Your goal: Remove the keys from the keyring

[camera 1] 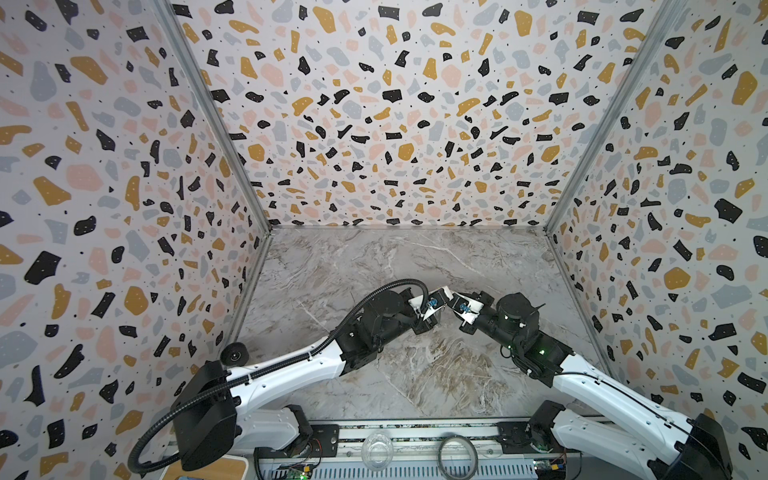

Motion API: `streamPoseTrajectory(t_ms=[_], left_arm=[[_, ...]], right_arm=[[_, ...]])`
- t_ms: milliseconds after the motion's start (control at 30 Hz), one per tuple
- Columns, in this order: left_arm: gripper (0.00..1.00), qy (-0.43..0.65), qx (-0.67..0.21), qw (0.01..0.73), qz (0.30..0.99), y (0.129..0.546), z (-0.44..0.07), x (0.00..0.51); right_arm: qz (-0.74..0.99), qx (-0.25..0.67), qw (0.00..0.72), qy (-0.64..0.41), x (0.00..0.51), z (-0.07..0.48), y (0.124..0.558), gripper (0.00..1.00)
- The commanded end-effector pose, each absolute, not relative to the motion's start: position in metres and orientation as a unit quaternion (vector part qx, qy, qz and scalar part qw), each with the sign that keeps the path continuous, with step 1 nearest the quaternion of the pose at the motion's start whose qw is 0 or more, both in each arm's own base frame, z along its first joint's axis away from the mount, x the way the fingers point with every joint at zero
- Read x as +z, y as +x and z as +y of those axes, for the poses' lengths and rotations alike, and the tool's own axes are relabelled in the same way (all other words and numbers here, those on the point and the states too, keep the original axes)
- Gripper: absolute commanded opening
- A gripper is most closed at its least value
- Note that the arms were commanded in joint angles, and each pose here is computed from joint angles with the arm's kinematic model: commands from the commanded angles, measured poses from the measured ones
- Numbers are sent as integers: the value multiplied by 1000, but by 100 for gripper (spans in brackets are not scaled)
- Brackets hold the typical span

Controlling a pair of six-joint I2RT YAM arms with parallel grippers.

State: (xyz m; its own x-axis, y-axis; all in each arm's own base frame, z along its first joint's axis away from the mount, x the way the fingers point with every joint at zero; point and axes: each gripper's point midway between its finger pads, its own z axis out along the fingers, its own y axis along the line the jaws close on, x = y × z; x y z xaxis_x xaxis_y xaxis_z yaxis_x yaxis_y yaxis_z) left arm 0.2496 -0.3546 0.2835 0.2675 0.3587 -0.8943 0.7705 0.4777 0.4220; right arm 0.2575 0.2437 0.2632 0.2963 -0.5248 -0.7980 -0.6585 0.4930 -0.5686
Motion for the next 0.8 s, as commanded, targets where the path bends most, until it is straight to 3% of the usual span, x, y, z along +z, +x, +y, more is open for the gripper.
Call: streamPoseTrajectory(t_ms=[0,233,400,500,600,767], left_arm=[[0,474,-176,654,562,250,-360,307],[0,472,-172,649,571,252,-357,302],[3,465,-187,643,580,254,-351,299],[21,457,-202,643,580,255,-347,301],[32,447,-209,645,583,258,-342,300],[38,440,-219,644,587,257,-340,296]], right_arm=[[571,56,650,-498,277,246,254,14],[561,30,656,-503,286,240,254,0],[554,-9,644,-528,288,235,256,0],[547,-22,638,-541,292,236,258,0],[539,-18,630,-559,296,240,256,0],[532,-23,620,-577,300,244,258,0]])
